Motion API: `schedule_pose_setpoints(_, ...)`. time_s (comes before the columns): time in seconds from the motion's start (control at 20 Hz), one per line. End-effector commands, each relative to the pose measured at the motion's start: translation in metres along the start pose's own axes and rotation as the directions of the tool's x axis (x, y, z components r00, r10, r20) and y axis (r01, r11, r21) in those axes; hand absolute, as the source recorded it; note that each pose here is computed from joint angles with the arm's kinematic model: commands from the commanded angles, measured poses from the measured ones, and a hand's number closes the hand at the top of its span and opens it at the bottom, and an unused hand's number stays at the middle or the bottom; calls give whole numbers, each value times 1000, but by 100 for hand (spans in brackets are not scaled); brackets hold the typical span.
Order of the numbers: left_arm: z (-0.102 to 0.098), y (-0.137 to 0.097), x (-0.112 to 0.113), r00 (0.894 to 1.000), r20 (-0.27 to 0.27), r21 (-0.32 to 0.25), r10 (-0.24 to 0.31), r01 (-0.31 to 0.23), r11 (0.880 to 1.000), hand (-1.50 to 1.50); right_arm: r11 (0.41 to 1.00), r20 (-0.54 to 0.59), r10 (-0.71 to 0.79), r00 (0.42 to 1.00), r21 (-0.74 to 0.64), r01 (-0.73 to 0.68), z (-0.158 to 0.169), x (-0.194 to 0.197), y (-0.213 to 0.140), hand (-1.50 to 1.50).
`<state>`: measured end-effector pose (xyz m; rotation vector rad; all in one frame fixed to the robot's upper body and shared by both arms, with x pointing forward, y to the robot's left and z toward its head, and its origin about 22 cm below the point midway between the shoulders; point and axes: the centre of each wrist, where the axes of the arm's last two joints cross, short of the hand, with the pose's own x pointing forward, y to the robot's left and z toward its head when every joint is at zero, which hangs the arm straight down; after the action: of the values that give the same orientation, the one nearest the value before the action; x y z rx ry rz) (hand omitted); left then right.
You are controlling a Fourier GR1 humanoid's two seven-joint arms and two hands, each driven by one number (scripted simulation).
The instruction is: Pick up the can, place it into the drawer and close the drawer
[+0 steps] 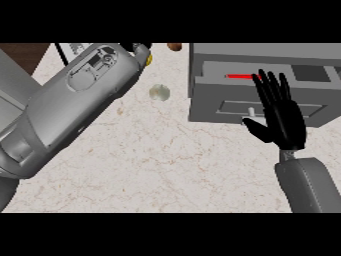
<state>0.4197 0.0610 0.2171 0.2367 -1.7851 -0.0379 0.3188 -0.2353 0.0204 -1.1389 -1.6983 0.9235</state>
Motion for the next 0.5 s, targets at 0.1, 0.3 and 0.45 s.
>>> schedule_pose_setpoints(0.1, 6, 17, -3, 1000, -23, -14, -9, 9, 1000, -150, 997, -38, 67, 997, 32, -65, -22, -13, 34, -150)
schedule_pose_setpoints(0.3, 6, 46, 5, 999, -41, -12, -21, 21, 1000, -150, 996, -50, 92, 994, 2, -92, -32, -9, 48, -150)
schedule_pose_setpoints(0.45, 12, 58, 5, 998, -53, 0, -20, 20, 1000, -150, 995, -73, 91, 993, -38, -93, -51, -7, 49, -150)
